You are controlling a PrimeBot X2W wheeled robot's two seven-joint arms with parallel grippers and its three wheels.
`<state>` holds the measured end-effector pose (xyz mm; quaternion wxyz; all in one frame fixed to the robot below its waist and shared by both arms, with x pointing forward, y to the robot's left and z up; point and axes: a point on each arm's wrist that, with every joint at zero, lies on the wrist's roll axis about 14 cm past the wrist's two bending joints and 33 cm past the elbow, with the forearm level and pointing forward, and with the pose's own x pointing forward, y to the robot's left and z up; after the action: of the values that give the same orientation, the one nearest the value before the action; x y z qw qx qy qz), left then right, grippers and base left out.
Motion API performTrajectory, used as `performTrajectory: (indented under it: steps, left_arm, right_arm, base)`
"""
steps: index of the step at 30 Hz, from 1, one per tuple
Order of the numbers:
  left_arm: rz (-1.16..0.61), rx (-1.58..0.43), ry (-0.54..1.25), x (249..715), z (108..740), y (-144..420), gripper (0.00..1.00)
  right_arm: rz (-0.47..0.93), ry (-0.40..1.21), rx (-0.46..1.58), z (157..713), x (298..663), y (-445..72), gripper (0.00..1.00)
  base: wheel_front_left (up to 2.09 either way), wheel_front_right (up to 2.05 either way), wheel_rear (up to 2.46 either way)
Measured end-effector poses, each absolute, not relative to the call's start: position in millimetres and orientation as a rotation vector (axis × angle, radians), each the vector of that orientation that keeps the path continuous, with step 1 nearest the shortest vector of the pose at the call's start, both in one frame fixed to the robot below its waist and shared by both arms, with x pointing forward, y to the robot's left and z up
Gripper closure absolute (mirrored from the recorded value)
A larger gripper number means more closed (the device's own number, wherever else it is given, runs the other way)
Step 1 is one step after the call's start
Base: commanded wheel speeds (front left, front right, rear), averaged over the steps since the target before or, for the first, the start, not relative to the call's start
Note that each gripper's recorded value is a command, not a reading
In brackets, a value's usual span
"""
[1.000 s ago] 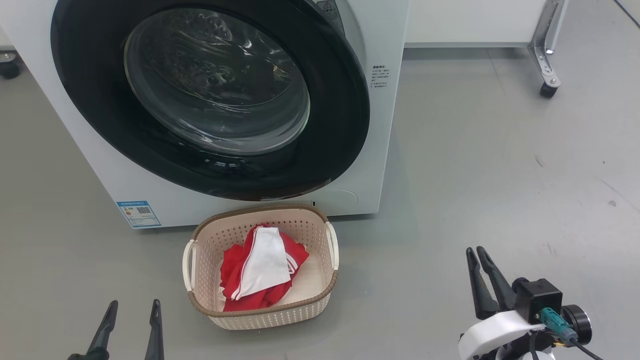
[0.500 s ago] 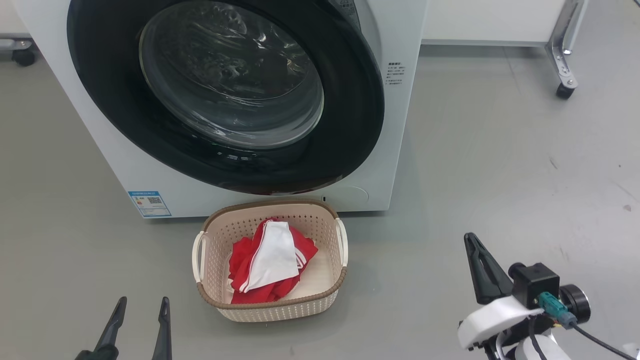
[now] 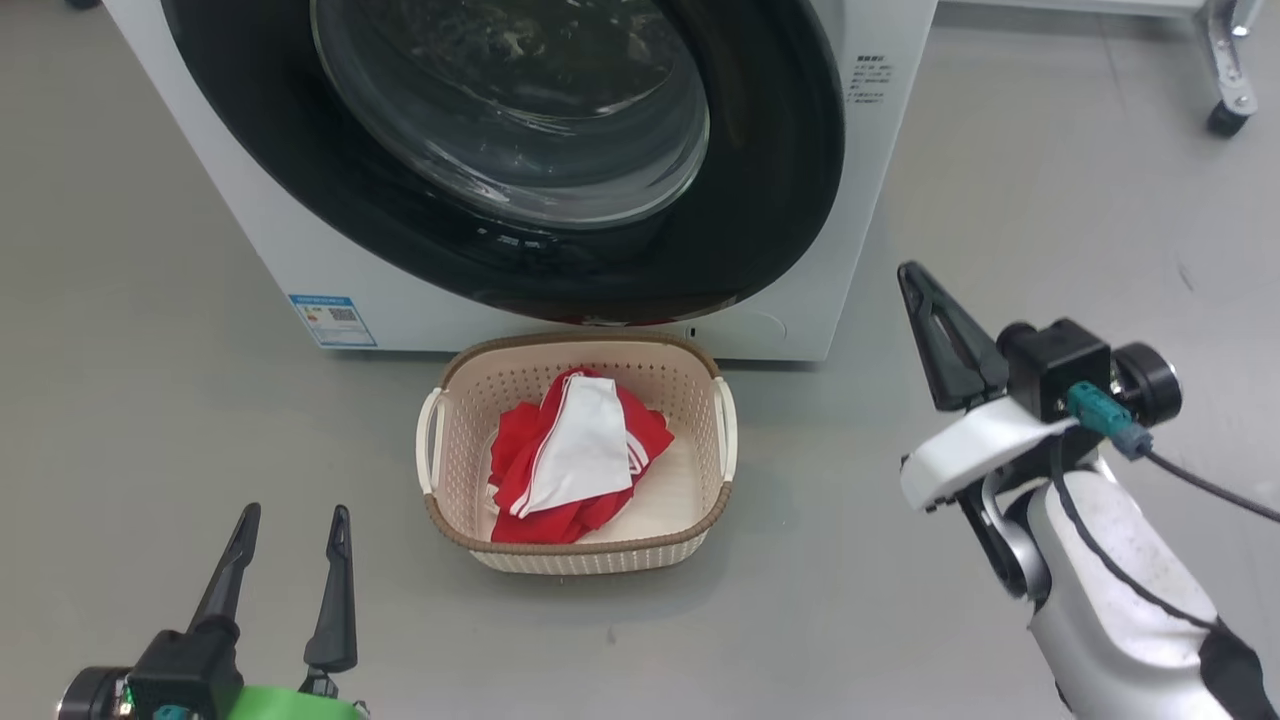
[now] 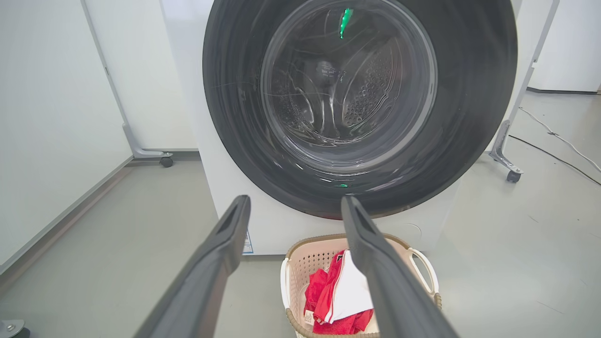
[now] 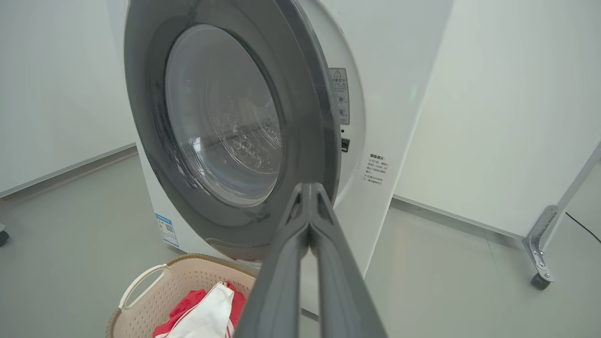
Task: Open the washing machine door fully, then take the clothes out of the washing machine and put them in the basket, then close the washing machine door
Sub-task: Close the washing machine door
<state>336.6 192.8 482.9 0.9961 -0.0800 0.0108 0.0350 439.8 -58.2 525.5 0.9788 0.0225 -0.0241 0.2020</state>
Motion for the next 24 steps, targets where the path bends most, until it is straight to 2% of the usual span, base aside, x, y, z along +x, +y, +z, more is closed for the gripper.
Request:
performTrajectory:
  steps: [12, 24]
  left_arm:
    - [0.1, -0.158, 0.034, 362, 477, 205, 0.0]
    - [0.125, -0.153, 0.057, 382, 463, 214, 0.0]
  right_arm:
    - [0.465, -0.105, 0.043, 551, 523, -25, 1.0]
    - [0.519, -0.067, 0.051, 529, 576, 5, 1.0]
  base:
    - [0.0, 0.0, 0.0]
    - [0.0, 0.0, 0.0]
